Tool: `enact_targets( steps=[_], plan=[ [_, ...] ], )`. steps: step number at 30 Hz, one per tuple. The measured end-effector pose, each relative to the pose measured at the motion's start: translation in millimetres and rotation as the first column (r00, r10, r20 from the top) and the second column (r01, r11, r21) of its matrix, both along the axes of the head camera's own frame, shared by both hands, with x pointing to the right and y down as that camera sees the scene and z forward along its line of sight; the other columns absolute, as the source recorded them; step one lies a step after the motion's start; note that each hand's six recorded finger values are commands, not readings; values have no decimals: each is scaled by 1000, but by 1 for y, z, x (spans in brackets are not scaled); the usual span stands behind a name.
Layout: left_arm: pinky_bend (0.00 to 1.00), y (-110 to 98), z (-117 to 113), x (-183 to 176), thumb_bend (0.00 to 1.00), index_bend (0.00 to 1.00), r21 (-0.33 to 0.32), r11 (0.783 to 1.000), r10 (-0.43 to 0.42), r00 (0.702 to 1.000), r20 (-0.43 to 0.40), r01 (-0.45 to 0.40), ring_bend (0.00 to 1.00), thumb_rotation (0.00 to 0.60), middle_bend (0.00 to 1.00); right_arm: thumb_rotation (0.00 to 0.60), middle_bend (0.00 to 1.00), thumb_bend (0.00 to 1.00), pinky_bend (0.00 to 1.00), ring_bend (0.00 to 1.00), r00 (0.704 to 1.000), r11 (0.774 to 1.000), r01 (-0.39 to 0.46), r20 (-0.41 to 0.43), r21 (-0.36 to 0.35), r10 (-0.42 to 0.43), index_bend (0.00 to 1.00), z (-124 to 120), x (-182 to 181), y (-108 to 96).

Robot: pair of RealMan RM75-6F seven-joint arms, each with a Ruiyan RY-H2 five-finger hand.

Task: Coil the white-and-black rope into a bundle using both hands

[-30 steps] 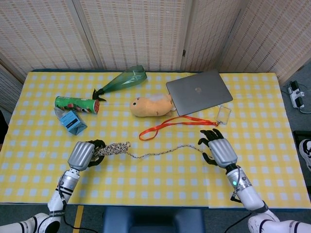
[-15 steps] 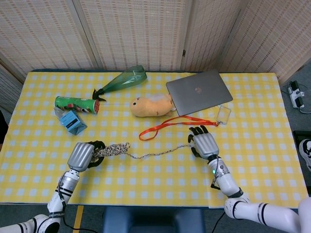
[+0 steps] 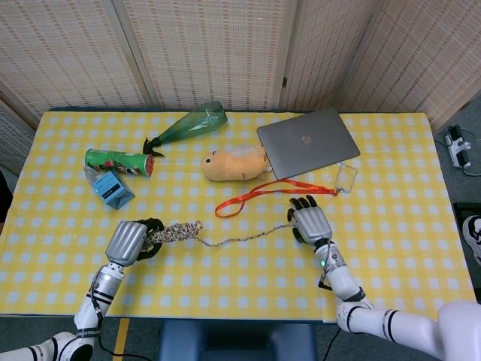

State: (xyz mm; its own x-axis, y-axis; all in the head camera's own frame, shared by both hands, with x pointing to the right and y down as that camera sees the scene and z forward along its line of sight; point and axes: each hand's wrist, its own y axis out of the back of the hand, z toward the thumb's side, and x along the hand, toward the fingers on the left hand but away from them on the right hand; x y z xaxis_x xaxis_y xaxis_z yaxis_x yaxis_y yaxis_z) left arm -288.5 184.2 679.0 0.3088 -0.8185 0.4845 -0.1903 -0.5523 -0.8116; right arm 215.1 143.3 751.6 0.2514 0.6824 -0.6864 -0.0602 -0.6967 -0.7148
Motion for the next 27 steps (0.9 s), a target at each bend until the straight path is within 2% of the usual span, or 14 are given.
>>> enact_targets(
  steps=[27],
  plan=[
    [711,-1,1,-6,614,790,-3,1000,-13,1000,2,13,662,600,776,600,174,483,76,120,1000,1000,-4,-9,8,4,520,13,-8,2]
  ],
)
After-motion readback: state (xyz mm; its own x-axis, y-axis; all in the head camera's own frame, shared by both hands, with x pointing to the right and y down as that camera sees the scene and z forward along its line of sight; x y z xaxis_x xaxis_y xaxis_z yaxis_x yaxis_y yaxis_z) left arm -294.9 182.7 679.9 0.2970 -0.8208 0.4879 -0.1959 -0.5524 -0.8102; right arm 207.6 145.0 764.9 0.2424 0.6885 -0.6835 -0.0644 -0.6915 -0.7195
